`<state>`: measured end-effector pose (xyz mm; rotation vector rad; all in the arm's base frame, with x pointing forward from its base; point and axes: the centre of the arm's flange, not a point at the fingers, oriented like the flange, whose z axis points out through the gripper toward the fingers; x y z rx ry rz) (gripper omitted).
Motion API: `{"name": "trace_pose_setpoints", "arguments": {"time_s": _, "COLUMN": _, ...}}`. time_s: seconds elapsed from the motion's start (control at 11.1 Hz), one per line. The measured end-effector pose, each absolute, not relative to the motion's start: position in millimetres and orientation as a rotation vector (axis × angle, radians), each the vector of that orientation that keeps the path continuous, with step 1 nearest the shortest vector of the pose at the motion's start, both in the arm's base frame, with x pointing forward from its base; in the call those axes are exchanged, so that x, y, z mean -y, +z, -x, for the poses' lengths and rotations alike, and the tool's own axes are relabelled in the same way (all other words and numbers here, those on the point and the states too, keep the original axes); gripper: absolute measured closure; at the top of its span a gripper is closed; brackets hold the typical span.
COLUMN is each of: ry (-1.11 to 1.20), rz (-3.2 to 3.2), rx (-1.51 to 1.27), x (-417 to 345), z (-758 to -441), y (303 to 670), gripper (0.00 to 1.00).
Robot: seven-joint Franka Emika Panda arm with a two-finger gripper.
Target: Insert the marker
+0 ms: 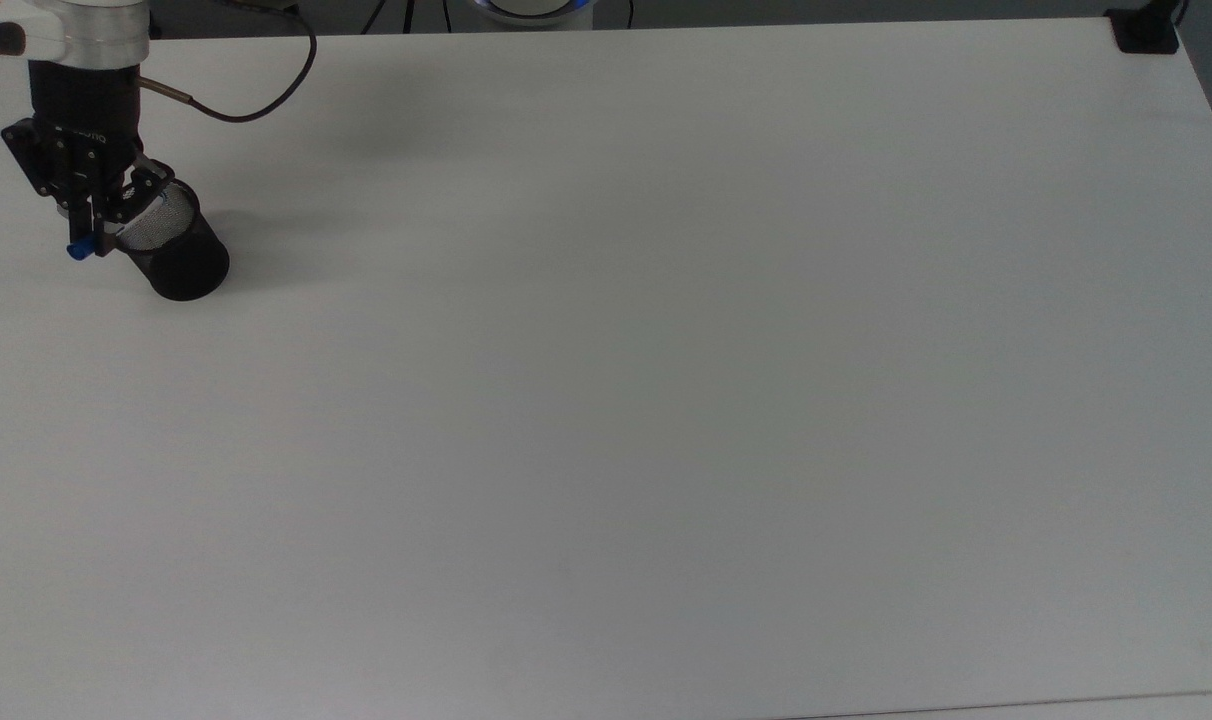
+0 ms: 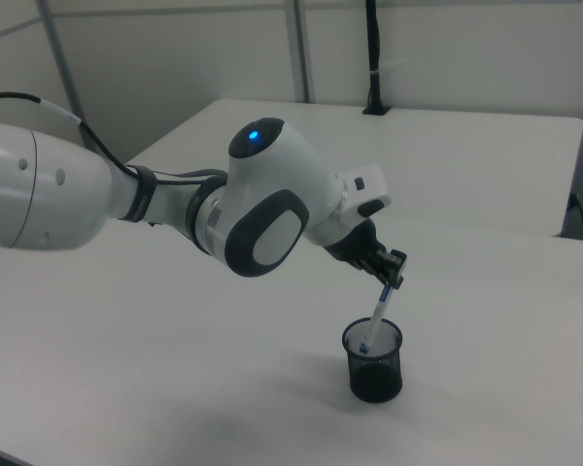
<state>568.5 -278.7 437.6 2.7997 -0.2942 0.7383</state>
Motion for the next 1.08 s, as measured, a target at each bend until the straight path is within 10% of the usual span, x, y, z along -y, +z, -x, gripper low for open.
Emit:
{"name": "trace_pose_setpoints", "arguments": {"time_s": 0.27, "ry": 0.711, "rz": -2.815, "rx": 0.295, "x": 277, "z": -565, "y": 427, "gripper": 0.75}}
{"name": "trace_pose_setpoints", "arguments": {"time_s": 0.72, "ry": 0.755, "rz": -2.810, "rx": 0.316, "x": 264, "z": -571, "y": 440, "gripper": 0.05}}
{"name": "trace_pose_setpoints", "arguments": {"time_s": 1.08, "ry": 0.698, "rz": -2.930, "rx": 0.242, "x": 141, "z": -621, "y": 471, "gripper": 0.00}}
